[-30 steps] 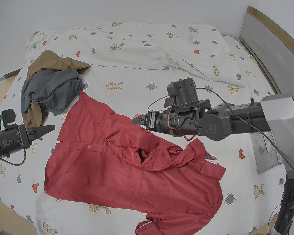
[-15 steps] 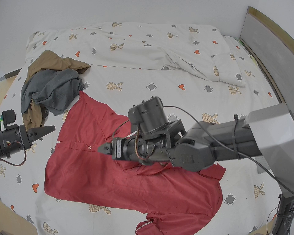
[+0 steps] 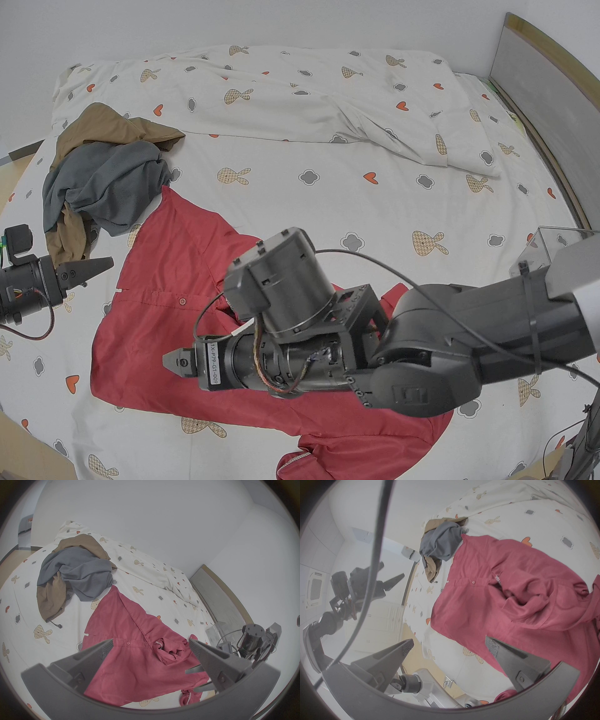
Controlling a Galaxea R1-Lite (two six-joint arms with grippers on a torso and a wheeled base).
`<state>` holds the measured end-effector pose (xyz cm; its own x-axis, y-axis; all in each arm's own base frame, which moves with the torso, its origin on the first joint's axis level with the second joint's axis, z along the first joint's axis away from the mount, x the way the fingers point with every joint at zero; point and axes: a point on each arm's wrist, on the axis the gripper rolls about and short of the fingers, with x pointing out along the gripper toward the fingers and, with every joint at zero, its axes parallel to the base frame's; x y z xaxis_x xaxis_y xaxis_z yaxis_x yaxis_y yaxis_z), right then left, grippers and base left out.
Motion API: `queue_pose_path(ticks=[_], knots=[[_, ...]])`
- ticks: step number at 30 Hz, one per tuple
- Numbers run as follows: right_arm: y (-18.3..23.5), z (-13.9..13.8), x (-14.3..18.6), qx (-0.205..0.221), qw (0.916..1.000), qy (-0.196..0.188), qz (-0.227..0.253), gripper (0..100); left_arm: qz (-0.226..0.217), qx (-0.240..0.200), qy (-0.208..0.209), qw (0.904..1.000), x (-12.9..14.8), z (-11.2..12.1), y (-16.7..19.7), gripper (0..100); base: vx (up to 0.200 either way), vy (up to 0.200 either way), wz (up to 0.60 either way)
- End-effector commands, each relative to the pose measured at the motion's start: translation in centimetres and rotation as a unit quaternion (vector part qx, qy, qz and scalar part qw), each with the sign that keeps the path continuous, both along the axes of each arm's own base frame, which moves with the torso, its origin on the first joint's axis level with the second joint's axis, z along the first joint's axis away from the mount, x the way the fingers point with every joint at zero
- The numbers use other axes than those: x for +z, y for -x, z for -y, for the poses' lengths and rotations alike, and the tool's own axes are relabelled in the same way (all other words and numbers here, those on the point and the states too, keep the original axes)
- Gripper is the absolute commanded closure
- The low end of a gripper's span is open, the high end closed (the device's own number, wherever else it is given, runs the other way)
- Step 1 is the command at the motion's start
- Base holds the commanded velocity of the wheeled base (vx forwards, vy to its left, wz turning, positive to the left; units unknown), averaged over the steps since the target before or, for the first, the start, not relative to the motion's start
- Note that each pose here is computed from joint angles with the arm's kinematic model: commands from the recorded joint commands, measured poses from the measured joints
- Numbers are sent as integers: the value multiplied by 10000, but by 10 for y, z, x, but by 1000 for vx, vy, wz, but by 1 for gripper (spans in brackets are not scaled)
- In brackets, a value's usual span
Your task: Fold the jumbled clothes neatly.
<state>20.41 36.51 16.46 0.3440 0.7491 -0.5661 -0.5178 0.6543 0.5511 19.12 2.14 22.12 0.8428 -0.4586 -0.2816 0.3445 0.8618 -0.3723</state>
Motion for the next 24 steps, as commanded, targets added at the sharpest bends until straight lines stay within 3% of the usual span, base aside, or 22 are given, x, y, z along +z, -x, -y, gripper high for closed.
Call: queue_pose_path(ticks=[1,3,4,6,9,17,24], knots=[[-6,9,12,-135,9998,-118,111,0,2,-1,3,10000,0,0,0,0,0,0,0],[-6,9,12,-135,9998,-118,111,0,2,-1,3,10000,0,0,0,0,0,0,0],[-57,34,18,-741,9965,-224,306,0,2,-1,3,10000,0,0,0,0,0,0,0],[-69,39,14,-865,9956,-178,320,0,9,-1,2,10000,0,0,0,0,0,0,0],[-103,41,-18,-1126,9934,86,226,0,9,-1,2,10000,0,0,0,0,0,0,0],[-116,33,-26,-1164,9929,63,245,0,-2,-3,-2,10000,0,0,0,0,0,0,0],[-93,15,-34,-868,9960,145,130,0,-6,-1,4,10000,0,0,0,0,0,0,0]])
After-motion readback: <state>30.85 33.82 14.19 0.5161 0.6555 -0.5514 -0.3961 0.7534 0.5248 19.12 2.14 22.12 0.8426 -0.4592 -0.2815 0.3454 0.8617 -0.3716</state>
